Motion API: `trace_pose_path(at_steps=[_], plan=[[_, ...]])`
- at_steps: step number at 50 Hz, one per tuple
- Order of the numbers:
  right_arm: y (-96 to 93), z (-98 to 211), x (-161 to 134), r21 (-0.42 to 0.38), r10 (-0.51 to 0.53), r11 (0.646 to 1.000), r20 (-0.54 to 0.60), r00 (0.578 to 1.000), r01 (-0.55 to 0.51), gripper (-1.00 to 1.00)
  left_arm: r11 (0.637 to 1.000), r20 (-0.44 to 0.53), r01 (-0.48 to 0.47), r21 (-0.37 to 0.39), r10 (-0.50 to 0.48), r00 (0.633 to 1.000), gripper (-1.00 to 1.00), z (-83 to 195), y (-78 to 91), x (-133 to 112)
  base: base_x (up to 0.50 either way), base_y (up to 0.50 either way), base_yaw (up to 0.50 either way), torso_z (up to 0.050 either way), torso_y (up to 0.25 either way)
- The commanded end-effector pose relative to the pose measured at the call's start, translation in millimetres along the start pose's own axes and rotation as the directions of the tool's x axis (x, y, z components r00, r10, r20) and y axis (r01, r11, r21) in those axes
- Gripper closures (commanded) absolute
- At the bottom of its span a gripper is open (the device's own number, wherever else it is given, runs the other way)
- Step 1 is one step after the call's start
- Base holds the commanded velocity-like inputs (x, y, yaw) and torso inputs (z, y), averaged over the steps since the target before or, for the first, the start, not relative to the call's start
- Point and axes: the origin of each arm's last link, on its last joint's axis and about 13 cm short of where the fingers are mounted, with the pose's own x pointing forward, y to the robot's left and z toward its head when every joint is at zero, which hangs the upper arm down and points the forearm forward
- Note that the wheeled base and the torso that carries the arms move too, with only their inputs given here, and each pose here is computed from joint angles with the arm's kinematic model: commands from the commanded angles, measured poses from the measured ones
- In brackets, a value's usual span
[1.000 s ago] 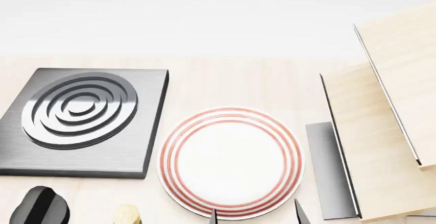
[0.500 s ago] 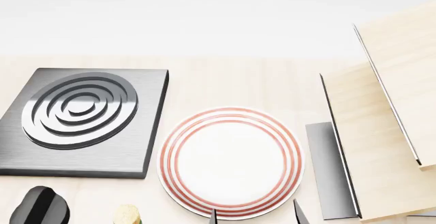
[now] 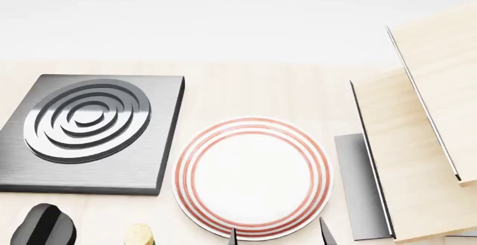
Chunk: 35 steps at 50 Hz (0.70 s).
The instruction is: Pick up the akita bowl and put it on the plate.
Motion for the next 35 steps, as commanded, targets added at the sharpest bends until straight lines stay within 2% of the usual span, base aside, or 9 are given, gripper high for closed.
trace_pose_path(at_steps=[1,23,35], plan=[[-0.2,0,1,-0.003,0.0,1.0,-0.001,1.0,0.0,-1.0,1.0,-0.024,0.012,-0.013,-0.012,1.0,-1.0,-7,2.9,-5,0.0,0.0,0.0,0.0,0.0],[0.2,1,0,-0.002,-0.001,1.0,-0.001,1.0,0.001,-1.0,0.998,-0.103,0.062,-0.004,-0.062,0.993,-1.0,-18,-0.1,-6,0.0,0.0,0.0,0.0,0.0],[0.6,0,1,-0.002,0.002,1.0,-0.004,1.0,-0.002,-1.0,0.998,-0.112,0.056,-0.008,-0.056,0.992,-1.0,-21,1.0,-8,0.0,0.0,0.0,0.0,0.0]])
